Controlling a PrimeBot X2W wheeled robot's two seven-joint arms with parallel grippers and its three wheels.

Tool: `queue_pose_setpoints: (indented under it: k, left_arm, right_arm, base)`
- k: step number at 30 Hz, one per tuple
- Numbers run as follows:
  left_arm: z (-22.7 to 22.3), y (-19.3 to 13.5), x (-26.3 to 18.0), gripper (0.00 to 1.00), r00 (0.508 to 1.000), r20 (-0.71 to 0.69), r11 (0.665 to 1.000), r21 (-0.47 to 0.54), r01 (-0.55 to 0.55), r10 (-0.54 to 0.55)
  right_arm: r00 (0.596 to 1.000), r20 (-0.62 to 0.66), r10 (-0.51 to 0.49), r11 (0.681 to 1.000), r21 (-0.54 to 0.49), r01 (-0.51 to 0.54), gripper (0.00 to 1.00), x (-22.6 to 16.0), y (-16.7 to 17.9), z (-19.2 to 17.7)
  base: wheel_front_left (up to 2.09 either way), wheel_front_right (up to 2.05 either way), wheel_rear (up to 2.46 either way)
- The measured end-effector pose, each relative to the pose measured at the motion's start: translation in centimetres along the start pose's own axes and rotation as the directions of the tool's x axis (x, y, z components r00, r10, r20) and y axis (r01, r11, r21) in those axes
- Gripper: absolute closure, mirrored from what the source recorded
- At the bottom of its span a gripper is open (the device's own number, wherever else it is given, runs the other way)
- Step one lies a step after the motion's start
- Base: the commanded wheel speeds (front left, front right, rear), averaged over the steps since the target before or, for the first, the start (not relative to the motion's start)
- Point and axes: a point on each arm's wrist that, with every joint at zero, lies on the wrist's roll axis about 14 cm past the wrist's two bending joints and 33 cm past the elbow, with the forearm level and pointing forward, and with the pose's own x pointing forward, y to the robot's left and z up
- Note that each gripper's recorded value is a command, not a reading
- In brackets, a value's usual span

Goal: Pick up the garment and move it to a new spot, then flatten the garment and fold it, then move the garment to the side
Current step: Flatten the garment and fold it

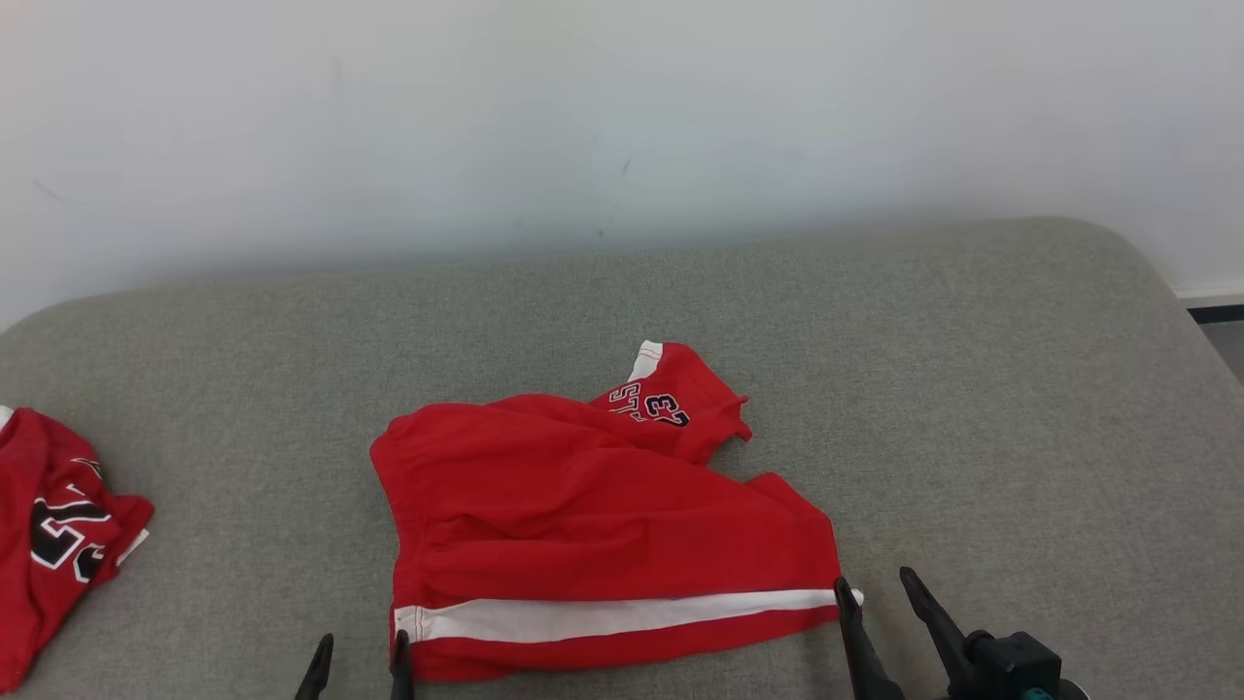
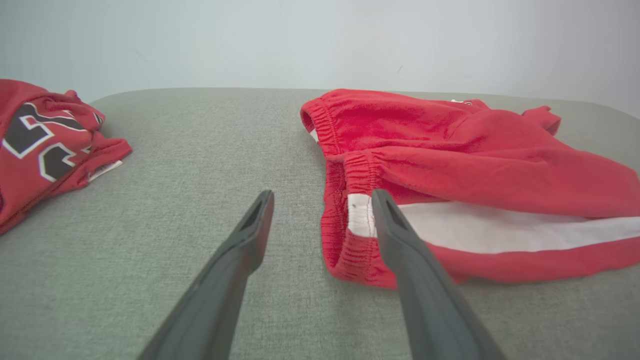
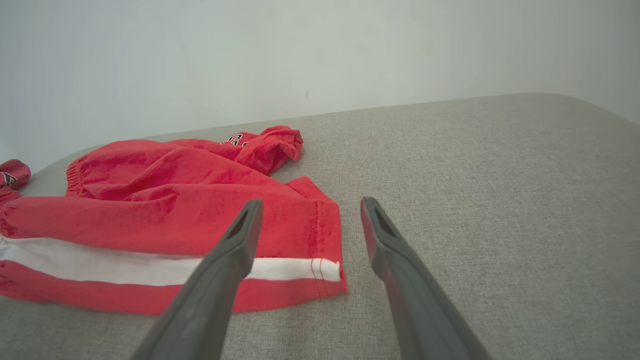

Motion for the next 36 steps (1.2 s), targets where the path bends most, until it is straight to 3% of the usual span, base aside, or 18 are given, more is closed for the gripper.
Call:
queue_pose_setpoints:
  k: [19, 21, 25, 26, 28, 29, 36]
  left_arm:
    - [-2.6, -1.8, 3.3, 0.00, 0.995, -0.083, 0.991, -0.122, 0.054, -0.064]
    - [-2.9, -1.8, 3.3, 0.09, 0.994, -0.091, 0.990, -0.128, 0.055, -0.067]
    - [-3.2, -1.7, 3.2, 0.02, 0.993, -0.100, 0.989, -0.136, 0.051, -0.065]
    - [-3.2, -1.7, 3.2, 0.06, 0.993, -0.101, 0.989, -0.136, 0.052, -0.066]
    - [-3.2, -1.8, 3.2, 0.91, 0.993, -0.100, 0.989, -0.138, 0.055, -0.069]
    - [-3.2, -1.8, 3.2, 1.00, 0.993, -0.098, 0.989, -0.139, 0.057, -0.071]
    - [-2.5, -1.6, 3.3, 1.00, 0.995, -0.078, 0.989, -0.136, 0.058, -0.069]
  right_arm:
    - [0.994, -0.112, 0.005, 1.000, -0.003, -0.005, 0.00, 2.1, -0.9, -3.2]
    - [0.993, -0.114, 0.001, 1.000, -0.003, -0.002, 0.00, 2.2, -1.1, -3.3]
    - [0.993, -0.115, -0.005, 1.000, -0.003, 0.004, 0.00, 2.2, -1.3, -3.3]
    - [0.993, -0.115, -0.005, 1.000, -0.003, 0.005, 0.00, 2.2, -1.3, -3.3]
    - [0.993, -0.116, -0.006, 1.000, -0.002, 0.006, 0.00, 2.3, -1.3, -3.3]
    - [0.993, -0.117, -0.005, 1.000, -0.002, 0.005, 0.00, 2.3, -1.3, -3.3]
    - [0.992, -0.129, -0.005, 1.000, 0.013, 0.006, 0.00, 1.9, -1.3, -3.8]
  base:
    - [0.00, 0.00, 0.00]
    - [0.00, 0.00, 0.00]
    - [0.00, 0.00, 0.00]
    - [0.00, 0.00, 0.00]
    - [0.00, 0.00, 0.00]
    - [0.00, 0.00, 0.00]
    - [0.00, 0.00, 0.00]
